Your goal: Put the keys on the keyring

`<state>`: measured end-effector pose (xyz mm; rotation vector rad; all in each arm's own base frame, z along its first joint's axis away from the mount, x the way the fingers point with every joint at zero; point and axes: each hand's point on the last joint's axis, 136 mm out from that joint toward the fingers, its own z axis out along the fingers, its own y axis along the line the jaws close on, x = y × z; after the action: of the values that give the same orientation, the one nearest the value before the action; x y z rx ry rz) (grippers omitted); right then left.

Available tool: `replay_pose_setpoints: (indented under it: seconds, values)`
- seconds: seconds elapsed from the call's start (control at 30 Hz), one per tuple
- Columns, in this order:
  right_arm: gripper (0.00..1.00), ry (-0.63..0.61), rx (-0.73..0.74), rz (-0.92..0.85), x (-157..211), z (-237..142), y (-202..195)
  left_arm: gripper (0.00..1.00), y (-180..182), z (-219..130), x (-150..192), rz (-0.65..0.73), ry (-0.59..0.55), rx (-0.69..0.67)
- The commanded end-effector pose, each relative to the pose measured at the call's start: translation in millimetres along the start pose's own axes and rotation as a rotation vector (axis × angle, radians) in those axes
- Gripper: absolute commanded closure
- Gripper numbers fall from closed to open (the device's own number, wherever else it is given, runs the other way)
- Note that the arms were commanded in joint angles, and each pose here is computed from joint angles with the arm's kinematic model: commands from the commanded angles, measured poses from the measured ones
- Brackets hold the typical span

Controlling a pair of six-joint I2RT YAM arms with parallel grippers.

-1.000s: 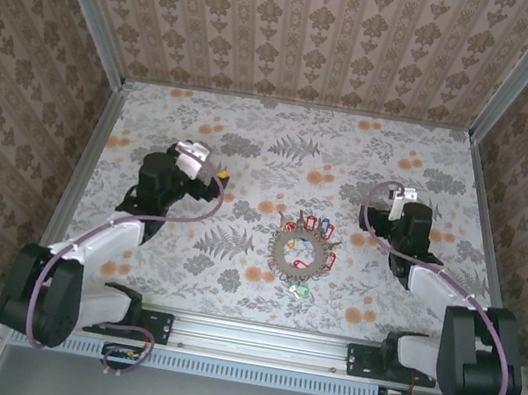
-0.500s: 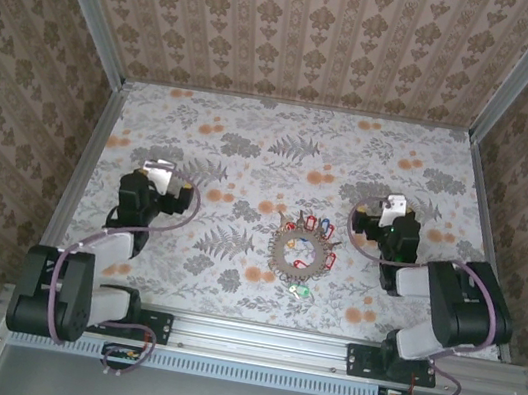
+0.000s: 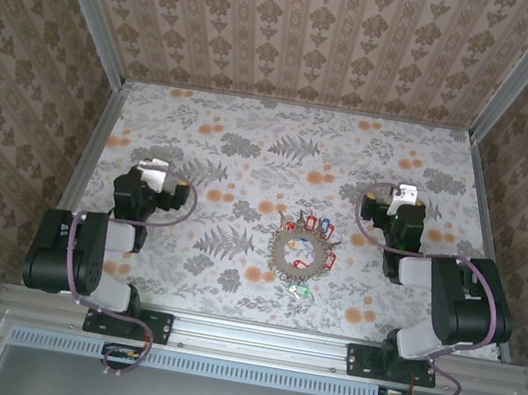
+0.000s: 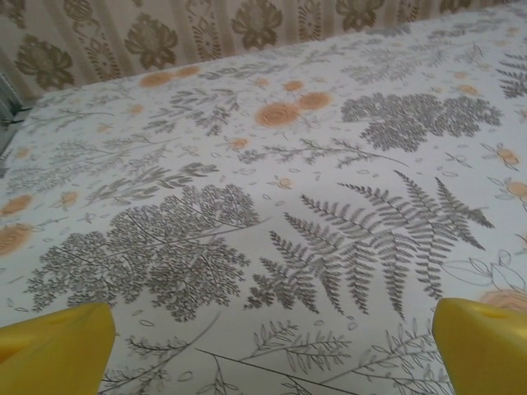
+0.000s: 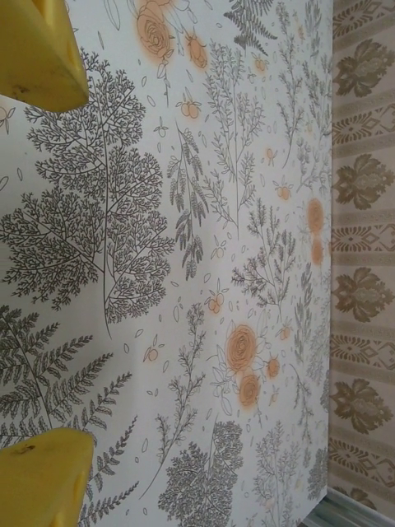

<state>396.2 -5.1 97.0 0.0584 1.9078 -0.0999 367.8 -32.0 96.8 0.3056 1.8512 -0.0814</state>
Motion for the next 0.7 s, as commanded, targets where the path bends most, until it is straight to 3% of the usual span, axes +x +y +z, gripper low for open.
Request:
replay_pose_setpoints:
  seconds: [0.0, 0.17, 0.2, 0.67]
  values:
    - [0.0, -0.005, 0.022, 0.024, -3.4, 0.7, -4.3, 0.0, 0.1, 8.7, -11.5, -0.015, -0.086, 0.015]
    - [0.0, -0.004, 0.021, 0.024, -3.0, 0.7, -4.0, 0.0, 26.2, 24.3, -1.7, -0.093, 0.073, -0.102]
    - [0.01, -0.003, 0.021, 0.024, -2.7, 0.6, -4.1, 0.0, 34.7, 25.2, -1.4, -0.09, 0.069, -0.173]
    - [0.0, -0.001, 0.019, 0.024, -2.4, 0.7, -3.8, 0.0, 31.0, 25.2, -1.9, -0.066, 0.078, -0.19]
